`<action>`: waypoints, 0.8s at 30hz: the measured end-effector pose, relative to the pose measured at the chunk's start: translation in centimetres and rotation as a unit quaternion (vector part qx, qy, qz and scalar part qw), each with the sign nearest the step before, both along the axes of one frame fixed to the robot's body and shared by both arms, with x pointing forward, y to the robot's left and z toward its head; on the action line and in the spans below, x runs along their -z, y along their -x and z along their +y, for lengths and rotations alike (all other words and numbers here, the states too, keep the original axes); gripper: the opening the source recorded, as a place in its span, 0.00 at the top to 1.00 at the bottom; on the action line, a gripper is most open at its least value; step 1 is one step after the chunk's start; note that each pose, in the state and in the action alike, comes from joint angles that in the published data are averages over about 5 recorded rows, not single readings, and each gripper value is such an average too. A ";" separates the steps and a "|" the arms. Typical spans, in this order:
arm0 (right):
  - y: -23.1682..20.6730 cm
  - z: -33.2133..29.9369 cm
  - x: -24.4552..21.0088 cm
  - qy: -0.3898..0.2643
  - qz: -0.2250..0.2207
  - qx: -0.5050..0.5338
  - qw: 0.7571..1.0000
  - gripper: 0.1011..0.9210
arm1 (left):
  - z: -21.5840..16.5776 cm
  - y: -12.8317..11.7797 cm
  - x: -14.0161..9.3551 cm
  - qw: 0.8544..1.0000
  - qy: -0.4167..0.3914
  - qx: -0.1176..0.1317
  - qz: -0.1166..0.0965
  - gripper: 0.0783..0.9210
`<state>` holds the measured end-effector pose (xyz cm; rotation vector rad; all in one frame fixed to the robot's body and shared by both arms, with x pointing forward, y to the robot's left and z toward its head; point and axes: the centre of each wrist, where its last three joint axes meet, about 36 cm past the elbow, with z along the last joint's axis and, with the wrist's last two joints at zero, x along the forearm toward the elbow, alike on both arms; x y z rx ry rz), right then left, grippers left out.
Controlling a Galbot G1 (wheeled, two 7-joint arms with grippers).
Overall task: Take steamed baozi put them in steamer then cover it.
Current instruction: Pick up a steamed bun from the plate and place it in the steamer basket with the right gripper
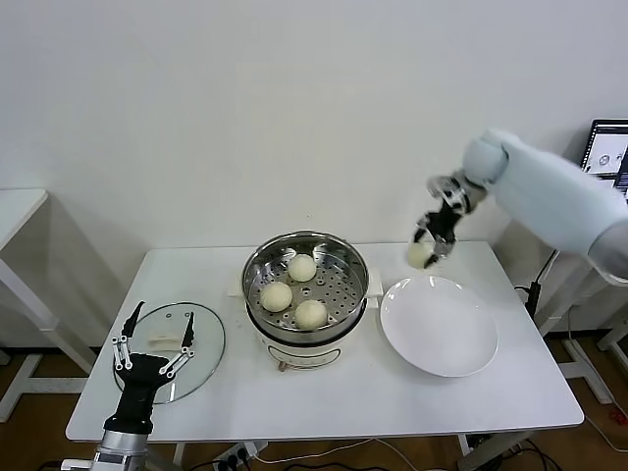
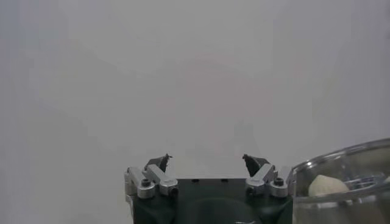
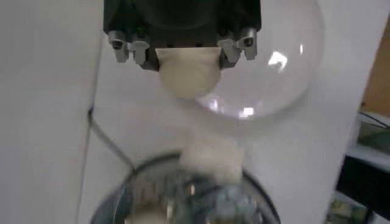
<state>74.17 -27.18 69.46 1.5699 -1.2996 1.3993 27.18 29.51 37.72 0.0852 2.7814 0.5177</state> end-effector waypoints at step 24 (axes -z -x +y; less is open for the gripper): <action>2.0 18.2 3.7 0.047 0.036 -0.100 0.993 0.31 | 0.5 -0.3 -0.6 1.000 -0.008 0.001 -0.015 0.12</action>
